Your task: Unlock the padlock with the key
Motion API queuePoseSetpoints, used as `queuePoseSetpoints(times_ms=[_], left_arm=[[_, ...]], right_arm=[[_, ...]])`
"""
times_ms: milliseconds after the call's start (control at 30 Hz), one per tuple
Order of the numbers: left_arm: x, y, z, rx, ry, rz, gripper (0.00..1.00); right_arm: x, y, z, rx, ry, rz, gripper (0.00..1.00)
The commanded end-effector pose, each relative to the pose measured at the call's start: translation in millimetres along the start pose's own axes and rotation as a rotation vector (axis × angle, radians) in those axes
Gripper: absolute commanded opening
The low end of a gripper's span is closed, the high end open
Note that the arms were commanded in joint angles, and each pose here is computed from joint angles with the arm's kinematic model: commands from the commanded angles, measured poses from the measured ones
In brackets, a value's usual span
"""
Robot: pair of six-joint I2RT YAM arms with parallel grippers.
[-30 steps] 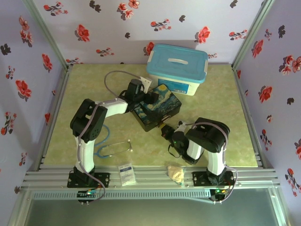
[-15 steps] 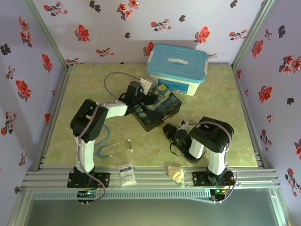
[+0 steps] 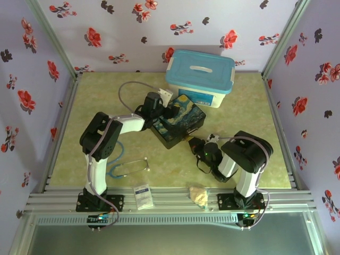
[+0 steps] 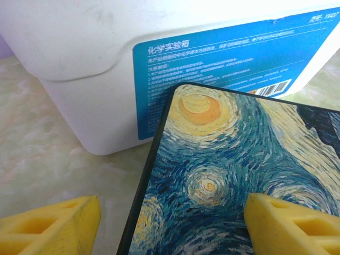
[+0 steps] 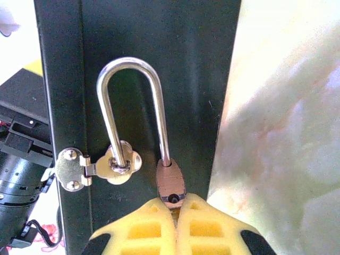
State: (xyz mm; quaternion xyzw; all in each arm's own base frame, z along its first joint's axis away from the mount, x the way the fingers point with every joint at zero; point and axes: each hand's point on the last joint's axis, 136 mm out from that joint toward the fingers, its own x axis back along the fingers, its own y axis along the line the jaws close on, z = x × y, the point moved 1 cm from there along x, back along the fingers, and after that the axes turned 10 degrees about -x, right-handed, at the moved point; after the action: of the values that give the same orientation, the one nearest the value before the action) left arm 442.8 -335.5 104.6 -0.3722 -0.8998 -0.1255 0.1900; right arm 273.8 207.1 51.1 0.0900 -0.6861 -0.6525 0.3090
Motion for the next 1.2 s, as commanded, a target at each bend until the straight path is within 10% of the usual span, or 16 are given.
queuePoseSetpoints(times_ms=[0,333,800,1167], left_arm=[[10.6,-37.7,117.5,-0.022,0.379,0.114,0.72],[15.4,-32.3,98.9,0.012,0.349,0.086,0.72],[72.9,-12.0,-47.6,0.087,0.147,-0.065,0.87],[139.2,-87.7,3.0,-0.033,0.311,-0.175,1.0]], right_arm=[[7.3,3.0,-21.3,-0.014,-0.075,-0.007,0.0],[2.4,14.2,-23.5,-0.012,-0.051,-0.035,0.0],[45.3,-19.4,-15.1,0.152,0.16,0.38,0.0],[61.7,-39.1,-5.9,0.208,0.365,0.512,0.0]])
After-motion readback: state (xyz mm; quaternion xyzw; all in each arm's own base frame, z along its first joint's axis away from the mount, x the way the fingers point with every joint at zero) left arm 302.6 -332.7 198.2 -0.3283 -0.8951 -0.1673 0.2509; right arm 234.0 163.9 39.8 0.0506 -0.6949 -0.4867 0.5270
